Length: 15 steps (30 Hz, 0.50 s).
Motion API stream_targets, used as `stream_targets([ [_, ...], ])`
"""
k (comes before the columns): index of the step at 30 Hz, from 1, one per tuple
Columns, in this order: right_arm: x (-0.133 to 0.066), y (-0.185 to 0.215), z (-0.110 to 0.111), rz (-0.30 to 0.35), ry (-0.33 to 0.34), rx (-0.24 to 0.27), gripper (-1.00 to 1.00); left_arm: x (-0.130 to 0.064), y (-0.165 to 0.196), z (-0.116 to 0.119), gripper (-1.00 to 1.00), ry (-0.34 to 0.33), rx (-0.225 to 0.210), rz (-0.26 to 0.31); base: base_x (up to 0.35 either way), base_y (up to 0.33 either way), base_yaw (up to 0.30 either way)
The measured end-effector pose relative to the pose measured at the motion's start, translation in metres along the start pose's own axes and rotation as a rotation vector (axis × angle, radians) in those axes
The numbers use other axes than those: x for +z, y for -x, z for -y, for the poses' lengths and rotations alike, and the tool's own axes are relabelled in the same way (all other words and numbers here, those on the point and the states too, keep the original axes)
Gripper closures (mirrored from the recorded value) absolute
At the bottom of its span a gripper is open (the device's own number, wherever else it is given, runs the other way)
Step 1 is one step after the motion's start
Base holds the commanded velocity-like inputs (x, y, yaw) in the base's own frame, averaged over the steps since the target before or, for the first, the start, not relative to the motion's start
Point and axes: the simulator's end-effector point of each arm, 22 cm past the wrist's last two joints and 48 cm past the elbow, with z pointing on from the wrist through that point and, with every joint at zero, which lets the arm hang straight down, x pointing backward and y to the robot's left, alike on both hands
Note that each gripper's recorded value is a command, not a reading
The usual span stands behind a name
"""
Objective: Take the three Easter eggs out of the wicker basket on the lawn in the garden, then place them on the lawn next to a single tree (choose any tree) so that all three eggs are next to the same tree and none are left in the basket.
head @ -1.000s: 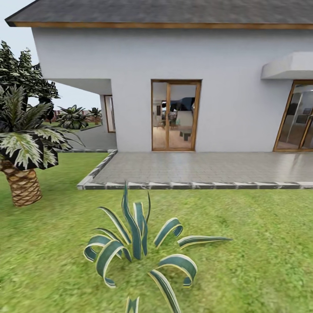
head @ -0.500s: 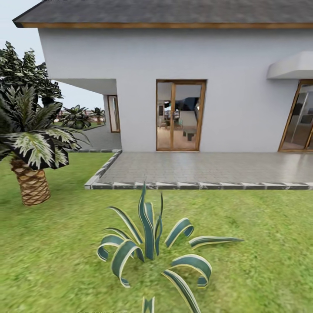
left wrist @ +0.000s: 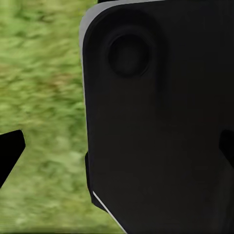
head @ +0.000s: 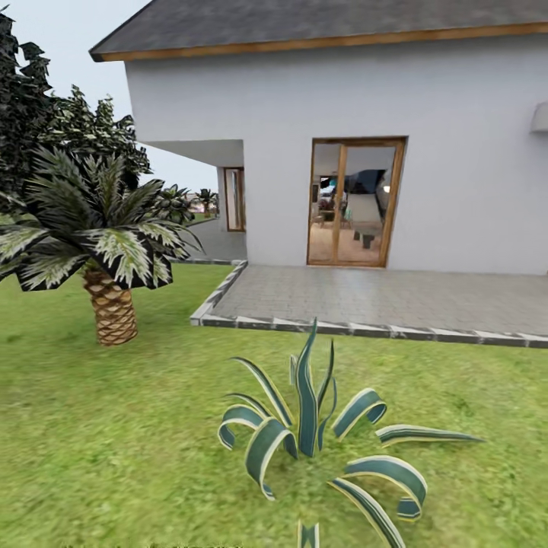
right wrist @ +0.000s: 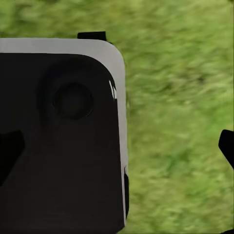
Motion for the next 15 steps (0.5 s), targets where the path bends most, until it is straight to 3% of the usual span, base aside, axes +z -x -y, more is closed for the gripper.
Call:
stream_targets([
  [15, 0.0000, 0.0000, 0.0000, 0.000, 0.000, 0.000, -1.00, 0.0000, 0.0000, 0.0000, -1.00, 0.000, 0.000, 0.000, 0.000, 0.319, 0.248],
])
